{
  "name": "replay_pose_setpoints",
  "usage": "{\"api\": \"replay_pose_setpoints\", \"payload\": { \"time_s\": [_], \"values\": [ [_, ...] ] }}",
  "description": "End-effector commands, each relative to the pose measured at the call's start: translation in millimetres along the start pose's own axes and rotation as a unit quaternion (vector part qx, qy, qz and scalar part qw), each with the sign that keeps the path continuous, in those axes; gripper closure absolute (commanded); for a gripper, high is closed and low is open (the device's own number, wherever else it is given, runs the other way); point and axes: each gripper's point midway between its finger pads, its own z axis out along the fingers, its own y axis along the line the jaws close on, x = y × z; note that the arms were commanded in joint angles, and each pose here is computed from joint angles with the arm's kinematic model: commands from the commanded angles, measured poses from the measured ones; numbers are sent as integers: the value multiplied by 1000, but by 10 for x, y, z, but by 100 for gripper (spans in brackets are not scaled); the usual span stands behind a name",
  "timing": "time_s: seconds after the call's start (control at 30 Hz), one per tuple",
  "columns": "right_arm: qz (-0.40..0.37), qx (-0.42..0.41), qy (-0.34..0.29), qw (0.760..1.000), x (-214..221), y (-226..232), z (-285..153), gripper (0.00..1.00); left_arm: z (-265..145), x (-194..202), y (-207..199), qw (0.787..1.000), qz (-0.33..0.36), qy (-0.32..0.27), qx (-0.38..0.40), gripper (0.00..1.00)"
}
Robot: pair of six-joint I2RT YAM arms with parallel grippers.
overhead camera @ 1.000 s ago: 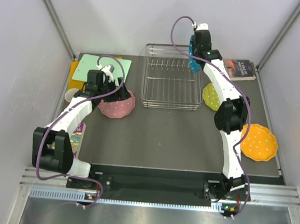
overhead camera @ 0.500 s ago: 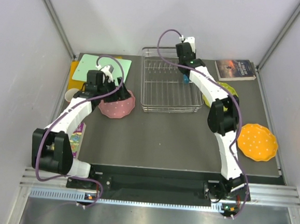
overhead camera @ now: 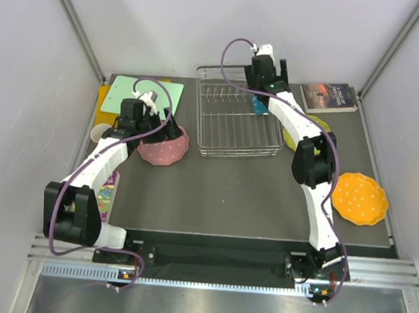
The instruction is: Load the plates into the dish rack
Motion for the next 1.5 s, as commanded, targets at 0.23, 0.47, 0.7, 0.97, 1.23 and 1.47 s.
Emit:
{"api": "replay_pose_setpoints", "payload": {
  "time_s": [0.23,0.47,0.7,0.97,1.23,1.47],
  "values": [
    [52,-75,-148,985,-1032,-806,-1397,0,-226,-537,281,986,101,-89,-102,9],
    [42,-328,-179,927,-873,-288,-2612,0,204,-261,719,972,162,69,-157,13],
    [3,-385,-118,915,-138,-30,-2851,0,551,201,981,962,140,182,-145,58],
    [21,-450,-71,890,323,86,-3139,0,568,777,948,966,92,208,-120,75],
    [146,-481,68,862,1088,326,-3206,0,351,1686,685,944,83,314,-63,74],
    [238,-470,174,832,1954,493,-3075,0,201,2213,82,927,80,367,19,74]
  ]
}}
